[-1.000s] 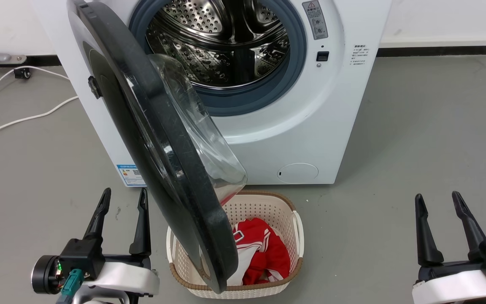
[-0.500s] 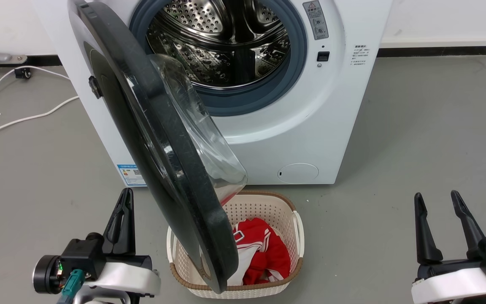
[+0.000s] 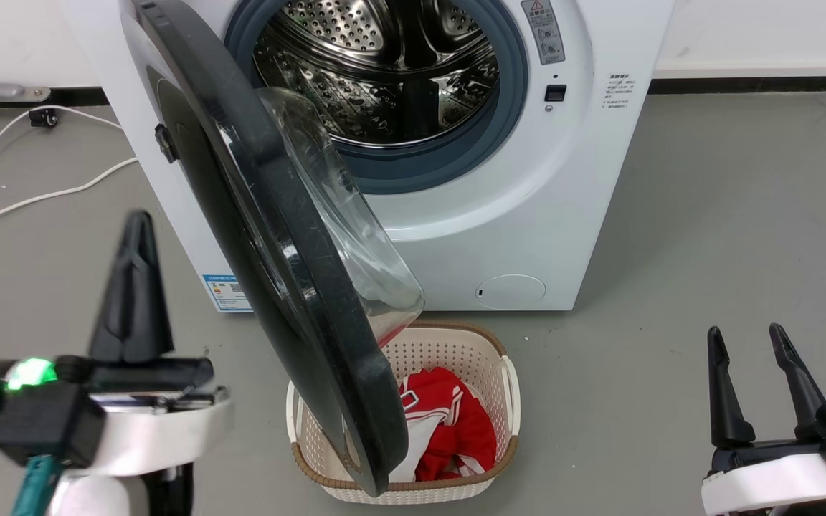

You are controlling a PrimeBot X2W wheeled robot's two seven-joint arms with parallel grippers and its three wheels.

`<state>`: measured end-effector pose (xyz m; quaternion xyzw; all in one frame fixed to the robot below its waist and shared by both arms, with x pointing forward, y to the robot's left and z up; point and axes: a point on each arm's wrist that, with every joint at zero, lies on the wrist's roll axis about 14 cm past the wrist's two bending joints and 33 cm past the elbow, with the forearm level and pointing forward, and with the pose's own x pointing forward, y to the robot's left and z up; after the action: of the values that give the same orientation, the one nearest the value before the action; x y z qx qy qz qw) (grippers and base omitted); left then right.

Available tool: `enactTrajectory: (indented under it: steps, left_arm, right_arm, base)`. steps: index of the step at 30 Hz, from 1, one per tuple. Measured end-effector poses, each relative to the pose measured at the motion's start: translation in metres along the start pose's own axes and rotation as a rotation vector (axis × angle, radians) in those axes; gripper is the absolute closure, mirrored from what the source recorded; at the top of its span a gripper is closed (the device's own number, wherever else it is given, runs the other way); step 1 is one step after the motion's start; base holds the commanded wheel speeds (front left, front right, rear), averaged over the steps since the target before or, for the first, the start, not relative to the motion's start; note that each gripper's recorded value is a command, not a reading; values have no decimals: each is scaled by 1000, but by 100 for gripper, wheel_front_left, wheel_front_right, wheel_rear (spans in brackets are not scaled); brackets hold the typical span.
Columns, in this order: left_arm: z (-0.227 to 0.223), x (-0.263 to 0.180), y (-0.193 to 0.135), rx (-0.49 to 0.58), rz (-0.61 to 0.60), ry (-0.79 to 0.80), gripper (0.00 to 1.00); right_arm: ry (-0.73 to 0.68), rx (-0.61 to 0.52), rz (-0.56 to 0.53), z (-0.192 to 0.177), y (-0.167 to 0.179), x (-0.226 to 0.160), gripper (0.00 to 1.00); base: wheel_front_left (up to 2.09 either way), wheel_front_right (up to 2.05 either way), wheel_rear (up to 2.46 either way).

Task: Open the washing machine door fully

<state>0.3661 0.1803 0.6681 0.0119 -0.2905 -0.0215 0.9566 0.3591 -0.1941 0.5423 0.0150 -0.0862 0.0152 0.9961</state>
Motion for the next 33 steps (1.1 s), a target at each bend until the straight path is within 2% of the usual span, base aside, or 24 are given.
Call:
enactTrajectory:
  steps: [7,11,13,18,22,33]
  left_arm:
    - [91,17,-14,0,-47,-302,100]
    - [118,14,-38,-90,-128,-391,100]
    - [119,10,-58,-169,-191,-387,100]
    - [101,-6,-109,-367,-336,-264,100]
    - [65,-30,-148,-471,-433,-52,100]
    - [-40,-109,-171,-383,-495,442,100]
  right_arm:
    - [6,8,-4,-2,-1,0,0]
    - [7,8,-10,-2,-3,-1,0]
    - [8,8,-12,-3,-3,-1,0]
    - [8,10,-14,-2,-4,-2,0]
    - [10,16,-18,-3,-5,-4,0]
    - [31,46,-6,-9,0,-5,0]
  base:
    - [0,0,0]
    - [0,0,0]
    - [0,0,0]
    - [0,0,0]
    - [0,0,0]
    - [0,0,0]
